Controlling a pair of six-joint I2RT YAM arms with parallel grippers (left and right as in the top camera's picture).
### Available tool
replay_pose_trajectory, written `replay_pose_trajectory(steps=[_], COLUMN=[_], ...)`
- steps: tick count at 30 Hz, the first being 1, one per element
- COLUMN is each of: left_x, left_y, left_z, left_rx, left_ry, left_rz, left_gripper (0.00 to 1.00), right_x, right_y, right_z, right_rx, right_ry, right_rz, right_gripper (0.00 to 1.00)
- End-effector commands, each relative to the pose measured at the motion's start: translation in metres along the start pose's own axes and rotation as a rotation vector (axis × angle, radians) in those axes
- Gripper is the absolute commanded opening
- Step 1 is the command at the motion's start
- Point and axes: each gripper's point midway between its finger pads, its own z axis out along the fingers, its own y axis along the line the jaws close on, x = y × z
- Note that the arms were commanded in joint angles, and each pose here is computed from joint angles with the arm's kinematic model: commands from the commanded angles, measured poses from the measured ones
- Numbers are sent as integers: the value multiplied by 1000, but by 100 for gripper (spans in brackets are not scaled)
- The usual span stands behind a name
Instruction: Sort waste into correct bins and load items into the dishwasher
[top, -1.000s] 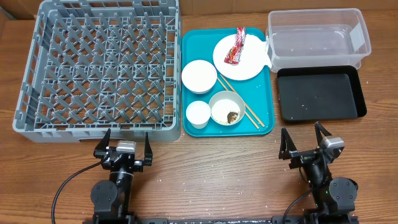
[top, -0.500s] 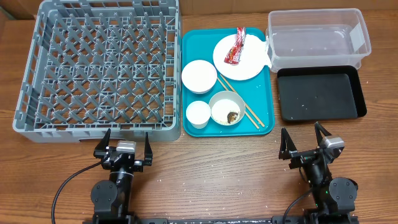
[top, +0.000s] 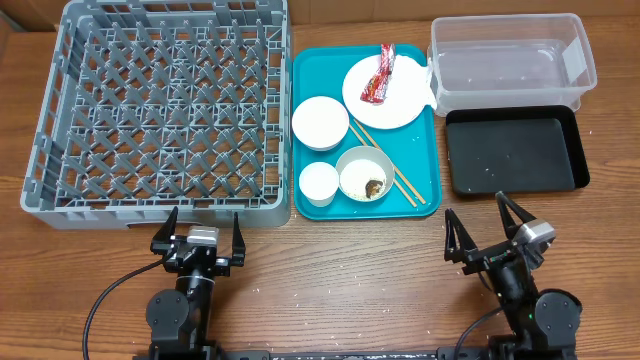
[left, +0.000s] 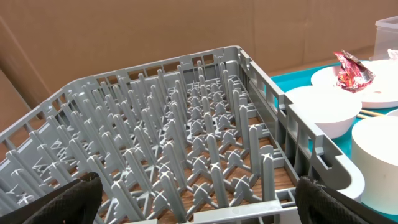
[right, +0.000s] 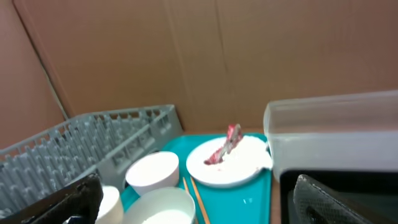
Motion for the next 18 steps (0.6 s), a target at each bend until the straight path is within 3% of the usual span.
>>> replay_pose_trajectory(steps=[1,10,18], left_x=[2,2,2], left_y=[0,0,0], left_z=[0,0,0], left_rx=[-4,-4,-4], left_ry=[0,0,0], left_rz=[15,15,15], left_gripper=[100,100,100], right_x=[-49,-130,-176], right_y=[18,48,70], right_z=[-7,-29,-19], right_rx=[-45,-107,-181], right_ry=[-104,-261,-240], right_rz=[-23,-76,-88], right_gripper=[100,100,100])
